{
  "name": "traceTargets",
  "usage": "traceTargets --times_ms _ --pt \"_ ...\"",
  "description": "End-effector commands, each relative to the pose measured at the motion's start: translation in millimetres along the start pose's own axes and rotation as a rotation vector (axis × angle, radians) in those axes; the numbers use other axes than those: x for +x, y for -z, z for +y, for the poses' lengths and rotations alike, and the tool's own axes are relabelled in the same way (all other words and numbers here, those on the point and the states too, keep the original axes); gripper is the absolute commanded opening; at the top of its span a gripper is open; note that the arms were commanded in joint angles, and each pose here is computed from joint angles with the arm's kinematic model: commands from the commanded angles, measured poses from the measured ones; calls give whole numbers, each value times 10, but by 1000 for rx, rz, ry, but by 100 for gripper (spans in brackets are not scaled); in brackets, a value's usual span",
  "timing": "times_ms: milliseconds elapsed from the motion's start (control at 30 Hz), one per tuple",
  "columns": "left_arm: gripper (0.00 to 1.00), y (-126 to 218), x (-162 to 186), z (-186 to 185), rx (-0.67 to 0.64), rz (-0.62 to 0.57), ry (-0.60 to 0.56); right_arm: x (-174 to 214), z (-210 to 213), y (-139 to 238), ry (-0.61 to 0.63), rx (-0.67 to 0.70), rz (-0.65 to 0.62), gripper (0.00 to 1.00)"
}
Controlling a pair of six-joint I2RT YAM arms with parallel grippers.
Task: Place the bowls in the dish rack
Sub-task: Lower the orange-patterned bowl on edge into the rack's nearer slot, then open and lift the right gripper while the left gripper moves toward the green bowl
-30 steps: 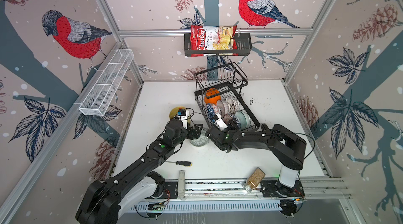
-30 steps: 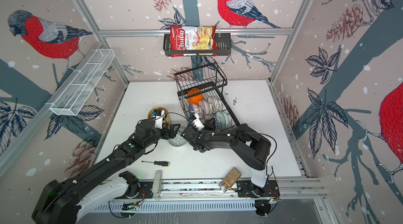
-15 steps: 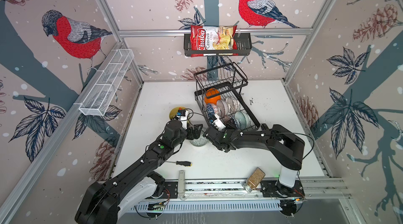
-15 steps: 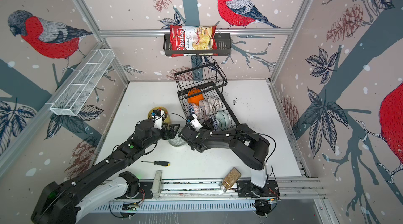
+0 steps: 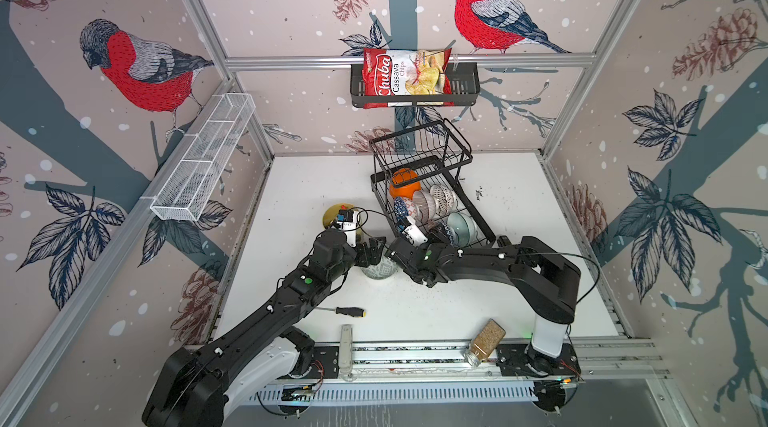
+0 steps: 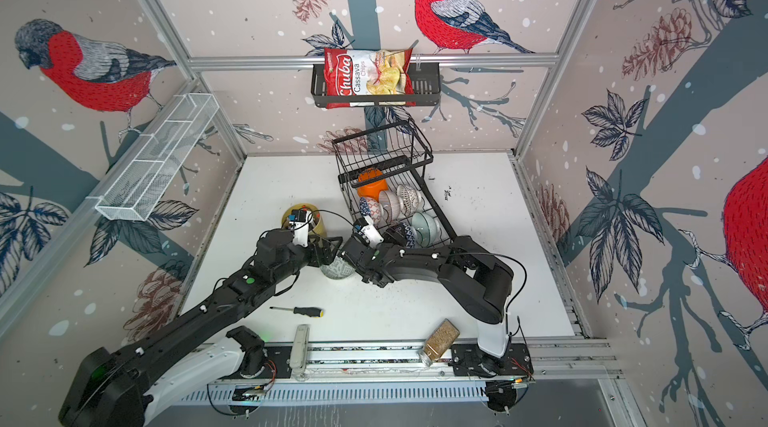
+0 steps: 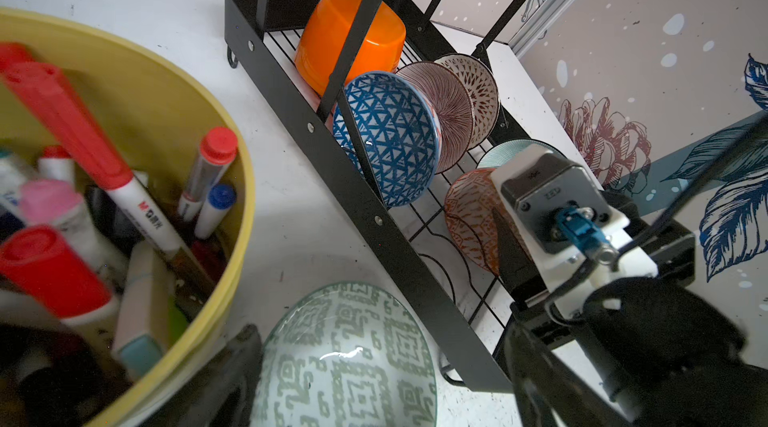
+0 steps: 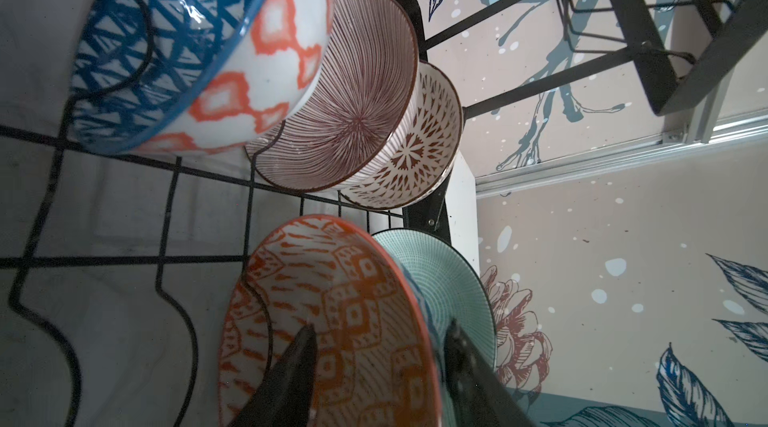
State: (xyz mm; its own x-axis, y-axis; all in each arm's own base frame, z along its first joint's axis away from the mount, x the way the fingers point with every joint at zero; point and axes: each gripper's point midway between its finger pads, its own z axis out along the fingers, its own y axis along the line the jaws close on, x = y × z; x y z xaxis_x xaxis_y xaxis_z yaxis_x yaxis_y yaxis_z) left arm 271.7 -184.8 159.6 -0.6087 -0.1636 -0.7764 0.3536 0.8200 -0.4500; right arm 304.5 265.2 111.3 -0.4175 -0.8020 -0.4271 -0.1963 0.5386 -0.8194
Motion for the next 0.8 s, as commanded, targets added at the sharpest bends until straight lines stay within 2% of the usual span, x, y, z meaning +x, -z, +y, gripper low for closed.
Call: traceTargets --times_ms 0,167,467,767 --pt "91 11 -62 6 -9 -23 8 -36 -23 2 -39 -17 -2 59" --pt "91 9 -52 40 -30 -15 13 -69 -41 6 -56 -16 -8 69" --pt "91 -17 28 99 -58 24 25 -157 -101 32 -105 -21 -19 81" --pt "91 -23 85 118 -83 81 38 -284 -375 136 -269 -70 -50 85"
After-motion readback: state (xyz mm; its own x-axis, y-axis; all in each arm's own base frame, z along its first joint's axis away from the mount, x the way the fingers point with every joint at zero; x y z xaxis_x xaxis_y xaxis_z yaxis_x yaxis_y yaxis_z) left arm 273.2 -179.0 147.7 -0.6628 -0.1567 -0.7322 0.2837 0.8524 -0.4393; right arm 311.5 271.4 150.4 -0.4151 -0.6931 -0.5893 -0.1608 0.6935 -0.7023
